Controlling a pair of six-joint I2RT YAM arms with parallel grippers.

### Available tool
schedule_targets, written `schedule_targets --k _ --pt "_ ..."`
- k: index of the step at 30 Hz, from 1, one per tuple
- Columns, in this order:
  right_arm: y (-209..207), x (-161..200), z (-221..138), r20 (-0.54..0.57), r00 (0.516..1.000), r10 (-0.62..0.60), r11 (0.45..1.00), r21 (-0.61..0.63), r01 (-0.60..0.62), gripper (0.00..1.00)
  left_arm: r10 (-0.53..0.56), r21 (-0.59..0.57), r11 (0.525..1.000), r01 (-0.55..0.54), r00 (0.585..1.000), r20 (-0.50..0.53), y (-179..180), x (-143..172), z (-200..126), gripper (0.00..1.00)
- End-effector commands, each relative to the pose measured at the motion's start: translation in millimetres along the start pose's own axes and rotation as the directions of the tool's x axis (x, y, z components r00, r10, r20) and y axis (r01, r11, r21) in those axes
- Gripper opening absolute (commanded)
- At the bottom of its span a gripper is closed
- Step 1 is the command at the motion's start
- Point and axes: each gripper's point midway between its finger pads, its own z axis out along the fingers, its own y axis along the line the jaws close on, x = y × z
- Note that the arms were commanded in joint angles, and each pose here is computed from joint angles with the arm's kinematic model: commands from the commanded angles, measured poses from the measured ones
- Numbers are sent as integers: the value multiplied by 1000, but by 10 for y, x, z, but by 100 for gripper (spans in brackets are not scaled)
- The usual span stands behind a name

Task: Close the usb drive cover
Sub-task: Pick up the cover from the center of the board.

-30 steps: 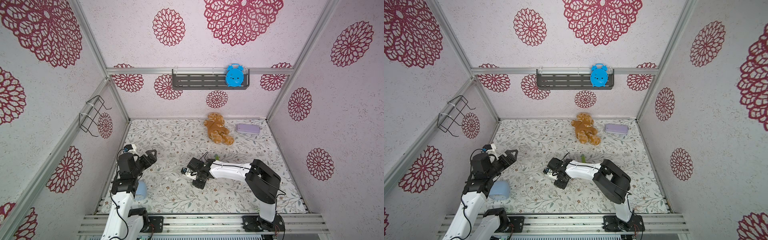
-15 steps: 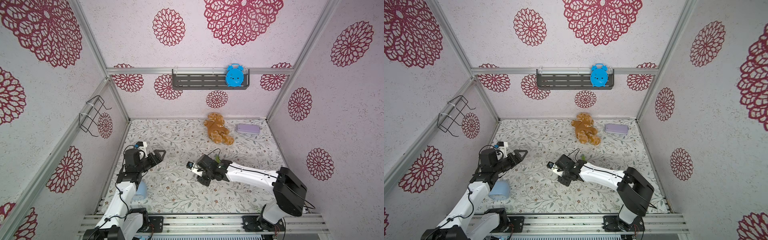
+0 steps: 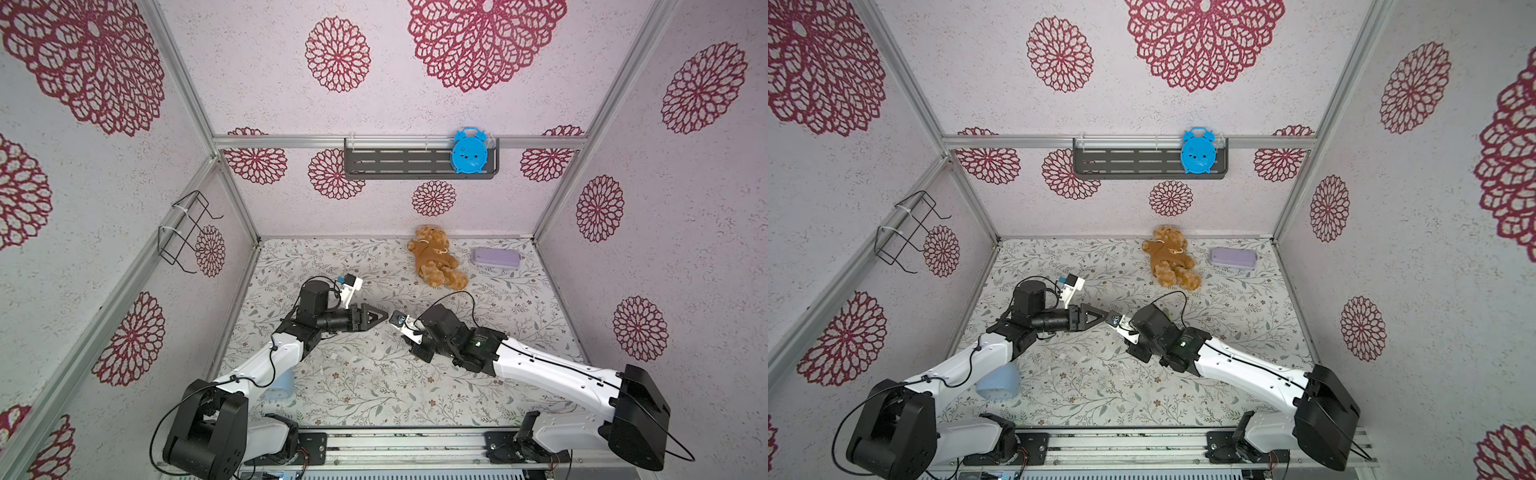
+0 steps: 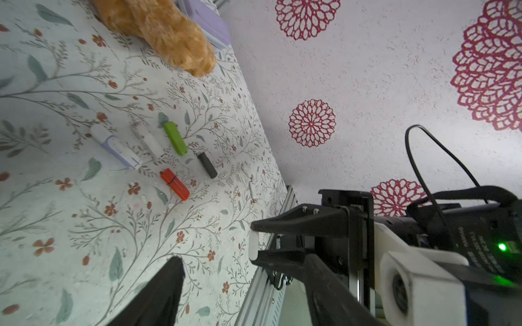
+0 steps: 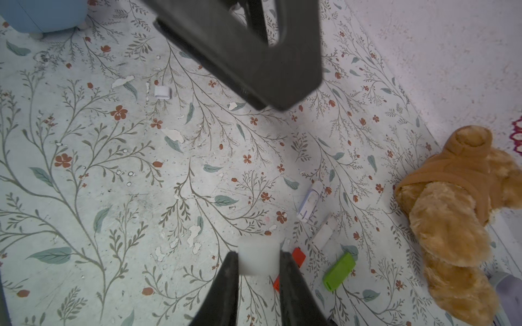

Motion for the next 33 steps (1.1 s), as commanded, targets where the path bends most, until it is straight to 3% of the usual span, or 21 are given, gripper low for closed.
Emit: schedule_targets --k 1,12,33 --pt "-140 -229 -121 87 996 -3 998 58 -2 26 51 92 995 -45 997 -59 -173 51 96 68" --pt "-159 -338 -113 134 991 21 998 61 -30 26 37 136 990 -19 991 -128 -177 114 303 61" --pt "-113 -400 -49 158 987 40 998 31 -46 26 38 165 986 -11 986 -162 -200 109 402 32"
